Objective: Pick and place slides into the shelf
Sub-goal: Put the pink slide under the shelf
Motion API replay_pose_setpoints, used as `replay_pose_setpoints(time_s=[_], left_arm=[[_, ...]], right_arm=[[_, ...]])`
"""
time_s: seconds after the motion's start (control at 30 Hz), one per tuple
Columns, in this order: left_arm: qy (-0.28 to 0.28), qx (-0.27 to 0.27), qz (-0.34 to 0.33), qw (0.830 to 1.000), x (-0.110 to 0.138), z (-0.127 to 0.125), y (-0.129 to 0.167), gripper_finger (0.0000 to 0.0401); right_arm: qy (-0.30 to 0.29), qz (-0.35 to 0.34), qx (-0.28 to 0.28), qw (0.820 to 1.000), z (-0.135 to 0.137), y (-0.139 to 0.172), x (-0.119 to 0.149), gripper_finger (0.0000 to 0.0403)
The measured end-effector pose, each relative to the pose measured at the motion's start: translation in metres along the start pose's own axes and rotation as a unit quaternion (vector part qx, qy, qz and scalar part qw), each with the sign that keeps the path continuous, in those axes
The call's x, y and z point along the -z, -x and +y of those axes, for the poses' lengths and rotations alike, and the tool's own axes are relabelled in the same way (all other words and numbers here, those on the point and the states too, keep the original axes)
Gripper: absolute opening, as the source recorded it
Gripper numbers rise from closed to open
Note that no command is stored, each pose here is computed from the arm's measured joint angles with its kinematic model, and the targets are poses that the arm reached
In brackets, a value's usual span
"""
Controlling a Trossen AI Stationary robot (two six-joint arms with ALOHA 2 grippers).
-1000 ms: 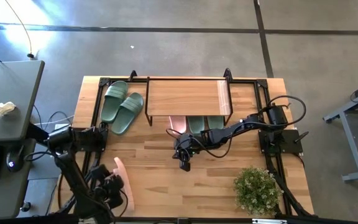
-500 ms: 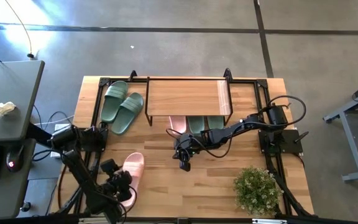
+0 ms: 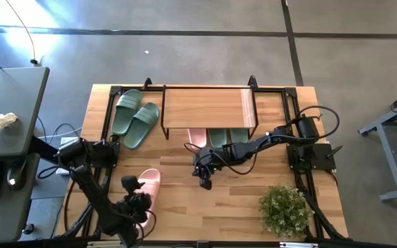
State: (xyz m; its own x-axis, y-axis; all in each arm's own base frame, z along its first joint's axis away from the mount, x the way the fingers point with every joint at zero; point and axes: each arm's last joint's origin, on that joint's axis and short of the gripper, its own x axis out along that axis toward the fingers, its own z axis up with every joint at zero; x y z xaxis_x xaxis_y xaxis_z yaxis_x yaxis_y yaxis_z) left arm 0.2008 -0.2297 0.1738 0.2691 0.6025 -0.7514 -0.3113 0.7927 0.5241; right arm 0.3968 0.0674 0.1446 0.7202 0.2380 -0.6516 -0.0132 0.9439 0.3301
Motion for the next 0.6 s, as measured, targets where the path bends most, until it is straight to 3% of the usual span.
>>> replay_pose_setpoints(time_s=[0.13, 0.27, 0.43, 0.6], left_arm=[[-0.031, 0.017, -0.006, 0.999, 0.006, -0.006, -0.010, 0.0244], [-0.037, 0.010, 0.001, 0.999, 0.010, -0.005, -0.015, 0.0203], [-0.034, 0.027, 0.029, 0.999, 0.009, -0.006, -0.011, 0.0157], [-0.051, 0.062, 0.042, 0.996, 0.003, -0.010, -0.001, 0.0140]], right_arm=[[0.000, 0.000, 0.000, 1.000, 0.000, 0.000, 0.000, 0.0001], [-0.006, 0.002, 0.001, 1.000, 0.000, 0.000, 0.000, 0.0001], [-0.007, 0.006, 0.000, 1.000, 0.001, 0.000, 0.002, 0.0001], [-0.003, 0.010, 0.006, 1.000, 0.003, -0.001, 0.004, 0.0001]])
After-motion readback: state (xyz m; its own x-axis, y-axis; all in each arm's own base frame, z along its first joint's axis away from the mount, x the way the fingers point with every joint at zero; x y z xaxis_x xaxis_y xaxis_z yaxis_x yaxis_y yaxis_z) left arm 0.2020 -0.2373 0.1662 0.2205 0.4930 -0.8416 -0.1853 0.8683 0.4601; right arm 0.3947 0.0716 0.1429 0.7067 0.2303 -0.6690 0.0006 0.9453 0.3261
